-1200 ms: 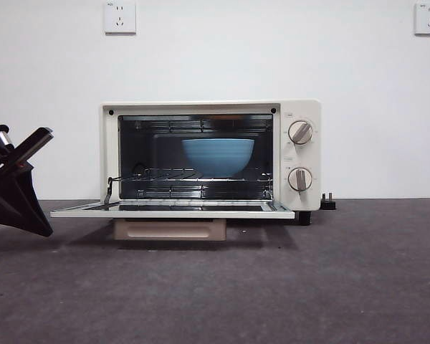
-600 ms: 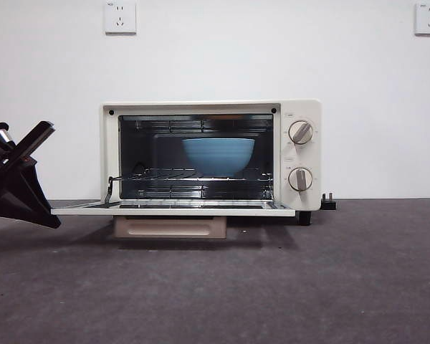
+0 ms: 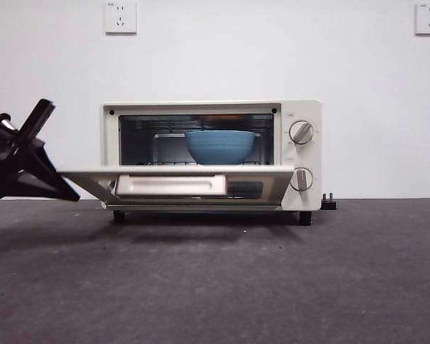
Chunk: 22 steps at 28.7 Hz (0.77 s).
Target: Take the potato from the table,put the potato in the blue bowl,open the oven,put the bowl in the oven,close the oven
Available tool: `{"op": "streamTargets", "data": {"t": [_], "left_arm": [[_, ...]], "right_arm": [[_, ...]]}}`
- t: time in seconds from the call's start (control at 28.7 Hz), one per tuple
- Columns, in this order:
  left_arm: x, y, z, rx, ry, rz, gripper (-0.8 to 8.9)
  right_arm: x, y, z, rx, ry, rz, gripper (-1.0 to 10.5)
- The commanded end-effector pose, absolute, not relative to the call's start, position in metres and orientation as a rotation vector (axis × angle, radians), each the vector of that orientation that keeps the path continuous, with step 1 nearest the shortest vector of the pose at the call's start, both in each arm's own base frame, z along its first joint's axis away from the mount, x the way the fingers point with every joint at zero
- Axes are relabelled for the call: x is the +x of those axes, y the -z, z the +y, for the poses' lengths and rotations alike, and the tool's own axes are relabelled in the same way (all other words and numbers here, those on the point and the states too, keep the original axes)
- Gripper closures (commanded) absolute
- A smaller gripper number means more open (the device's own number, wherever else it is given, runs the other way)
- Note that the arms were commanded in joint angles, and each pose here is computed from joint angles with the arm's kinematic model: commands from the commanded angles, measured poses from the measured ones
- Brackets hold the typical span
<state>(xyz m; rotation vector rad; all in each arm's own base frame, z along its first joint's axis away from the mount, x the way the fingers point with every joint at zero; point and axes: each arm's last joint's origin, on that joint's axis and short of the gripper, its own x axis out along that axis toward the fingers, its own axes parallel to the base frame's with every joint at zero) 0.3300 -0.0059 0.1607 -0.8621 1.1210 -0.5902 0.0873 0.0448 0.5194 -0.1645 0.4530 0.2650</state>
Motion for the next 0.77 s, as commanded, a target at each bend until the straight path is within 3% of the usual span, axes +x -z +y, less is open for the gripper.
{"op": "streamTargets", "data": {"t": [0.03,0.77], "left_arm": [[0.338,-0.169,-0.008,-0.873,0.624,1.095,8.2],[0.384,-0.263,-0.006,-0.819,0.678,0.87,8.2]], "right_arm": [[0.086,-0.518,0.044,-0.156,-0.261,0.471,8.9],[0.091,-0.517,0.047,-0.153,-0.257,0.485,8.9]]}}
